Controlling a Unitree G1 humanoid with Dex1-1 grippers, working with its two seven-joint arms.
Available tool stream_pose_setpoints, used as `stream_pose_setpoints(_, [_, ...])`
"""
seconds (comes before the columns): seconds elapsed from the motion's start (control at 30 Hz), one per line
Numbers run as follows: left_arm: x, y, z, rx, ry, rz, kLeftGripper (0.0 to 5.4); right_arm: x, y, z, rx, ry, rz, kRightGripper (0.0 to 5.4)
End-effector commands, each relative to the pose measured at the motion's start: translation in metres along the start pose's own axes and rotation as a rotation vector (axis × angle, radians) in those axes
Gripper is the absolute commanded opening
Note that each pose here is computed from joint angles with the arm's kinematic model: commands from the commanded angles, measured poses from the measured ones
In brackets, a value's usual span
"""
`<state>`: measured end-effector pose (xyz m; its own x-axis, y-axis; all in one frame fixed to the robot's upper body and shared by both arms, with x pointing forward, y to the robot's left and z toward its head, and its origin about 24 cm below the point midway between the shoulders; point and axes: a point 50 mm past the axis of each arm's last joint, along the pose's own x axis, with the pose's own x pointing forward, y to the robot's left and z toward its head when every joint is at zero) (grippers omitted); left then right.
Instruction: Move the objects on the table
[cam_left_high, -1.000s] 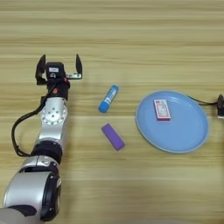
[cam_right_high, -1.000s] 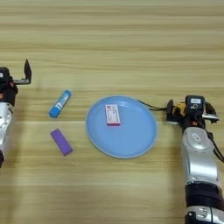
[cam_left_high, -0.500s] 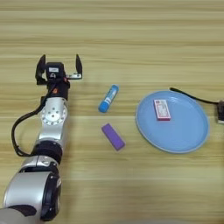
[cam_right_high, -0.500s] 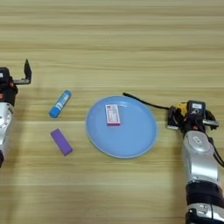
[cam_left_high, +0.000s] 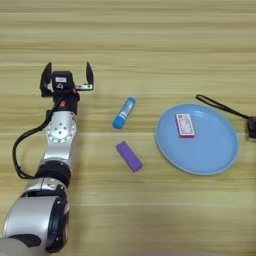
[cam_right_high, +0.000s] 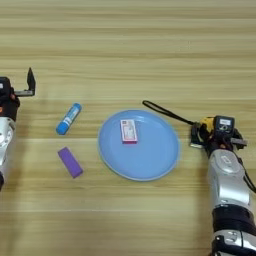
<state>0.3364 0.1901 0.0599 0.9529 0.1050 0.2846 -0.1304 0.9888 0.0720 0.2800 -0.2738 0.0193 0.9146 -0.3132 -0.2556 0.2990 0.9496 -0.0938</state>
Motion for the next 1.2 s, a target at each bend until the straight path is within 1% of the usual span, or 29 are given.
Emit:
stream_pose_setpoints(0.03, [0.002, 0.002, 0.0, 0.01, 0.006, -0.001, 5.4, 0.001, 0.002, -0.001, 0.01, 0.017, 0.02, 4.67])
stream_pose_setpoints(0.27, [0.002, 0.003, 0.0, 0.011, 0.007, 0.0, 5.4, -0.001, 0.004, 0.001, 0.017, -0.003, 0.026, 4.62])
stream_pose_setpoints(0.4, [0.002, 0.003, 0.0, 0.012, 0.007, -0.001, 5.4, -0.002, 0.005, 0.006, 0.019, -0.035, 0.032, 4.62])
stream_pose_setpoints(0.63, [0.002, 0.003, 0.0, 0.014, 0.007, -0.002, 5.4, -0.015, 0.017, 0.031, 0.015, -0.192, 0.102, 4.62])
stream_pose_setpoints(0.77, [0.002, 0.003, 0.0, 0.016, 0.007, -0.003, 5.4, -0.026, 0.024, 0.046, 0.033, -0.274, 0.136, 4.62])
stream_pose_setpoints(0.87, [0.001, 0.002, 0.0, 0.017, 0.006, -0.004, 5.4, -0.035, 0.031, 0.055, 0.042, -0.325, 0.175, 4.62])
stream_pose_setpoints(0.93, [0.001, 0.002, 0.0, 0.018, 0.006, -0.004, 5.4, -0.041, 0.038, 0.058, 0.038, -0.346, 0.218, 4.62])
stream_pose_setpoints(0.97, [0.001, 0.002, 0.0, 0.019, 0.006, -0.005, 5.4, -0.045, 0.045, 0.058, 0.03, -0.349, 0.259, 4.62])
stream_pose_setpoints(1.07, [0.001, 0.002, -0.001, 0.021, 0.006, -0.006, 5.4, -0.059, 0.07, 0.054, -0.025, -0.331, 0.412, 4.62])
stream_pose_setpoints(1.13, [0.001, 0.001, -0.001, 0.022, 0.006, -0.006, 5.4, -0.067, 0.084, 0.045, -0.047, -0.273, 0.509, 4.62])
stream_pose_setpoints(1.2, [0.001, 0.001, -0.001, 0.022, 0.005, -0.007, 5.4, -0.074, 0.094, 0.038, -0.051, -0.227, 0.575, 4.62])
